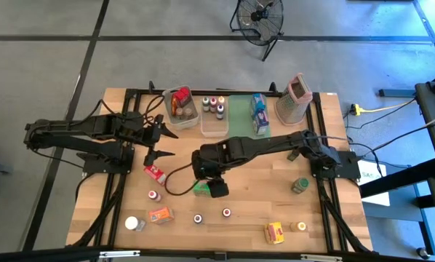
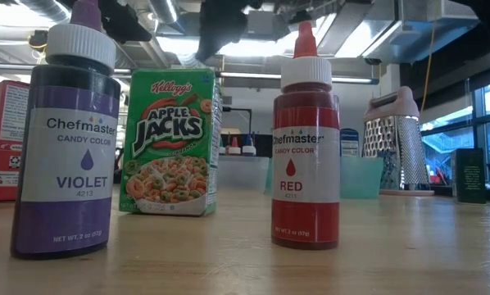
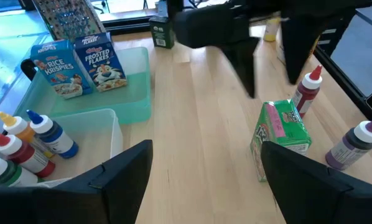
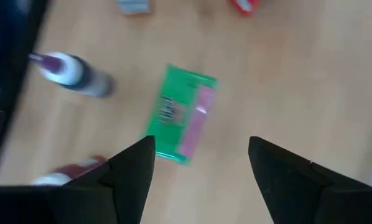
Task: Pick & Place Kitchen Items
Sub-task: Put the green cereal box into the green bin
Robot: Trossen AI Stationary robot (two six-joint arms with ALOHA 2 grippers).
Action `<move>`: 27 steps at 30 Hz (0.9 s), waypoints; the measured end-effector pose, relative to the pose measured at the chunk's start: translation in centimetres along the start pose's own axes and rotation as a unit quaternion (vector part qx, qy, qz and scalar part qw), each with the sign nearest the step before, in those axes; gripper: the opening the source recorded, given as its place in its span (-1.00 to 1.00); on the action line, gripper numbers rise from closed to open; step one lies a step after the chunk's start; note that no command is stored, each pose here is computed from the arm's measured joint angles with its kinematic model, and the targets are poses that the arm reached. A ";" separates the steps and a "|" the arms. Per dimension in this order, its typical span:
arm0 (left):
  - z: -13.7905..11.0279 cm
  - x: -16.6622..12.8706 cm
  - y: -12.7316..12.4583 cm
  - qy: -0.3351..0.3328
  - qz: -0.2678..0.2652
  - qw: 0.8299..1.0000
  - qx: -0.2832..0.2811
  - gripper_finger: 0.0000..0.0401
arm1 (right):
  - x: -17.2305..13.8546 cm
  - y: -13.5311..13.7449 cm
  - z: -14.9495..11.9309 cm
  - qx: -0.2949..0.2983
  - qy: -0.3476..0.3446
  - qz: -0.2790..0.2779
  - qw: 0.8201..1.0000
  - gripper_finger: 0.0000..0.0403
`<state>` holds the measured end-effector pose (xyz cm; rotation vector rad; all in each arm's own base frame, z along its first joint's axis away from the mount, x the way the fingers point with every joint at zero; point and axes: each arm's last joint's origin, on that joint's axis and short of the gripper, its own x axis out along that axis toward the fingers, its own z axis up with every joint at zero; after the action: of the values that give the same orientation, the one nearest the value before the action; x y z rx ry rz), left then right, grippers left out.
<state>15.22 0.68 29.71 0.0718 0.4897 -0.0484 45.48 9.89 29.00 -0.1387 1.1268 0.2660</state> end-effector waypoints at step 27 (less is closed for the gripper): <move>-1.0 -0.1 -0.1 0.048 -0.007 0.999 0.014 0.47 | 3.3 0.4 0.3 0.055 0.006 0.010 0.998 0.30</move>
<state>14.63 0.64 28.91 0.0980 0.5858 -0.0652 46.97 10.77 26.19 -0.0317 1.1529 0.2201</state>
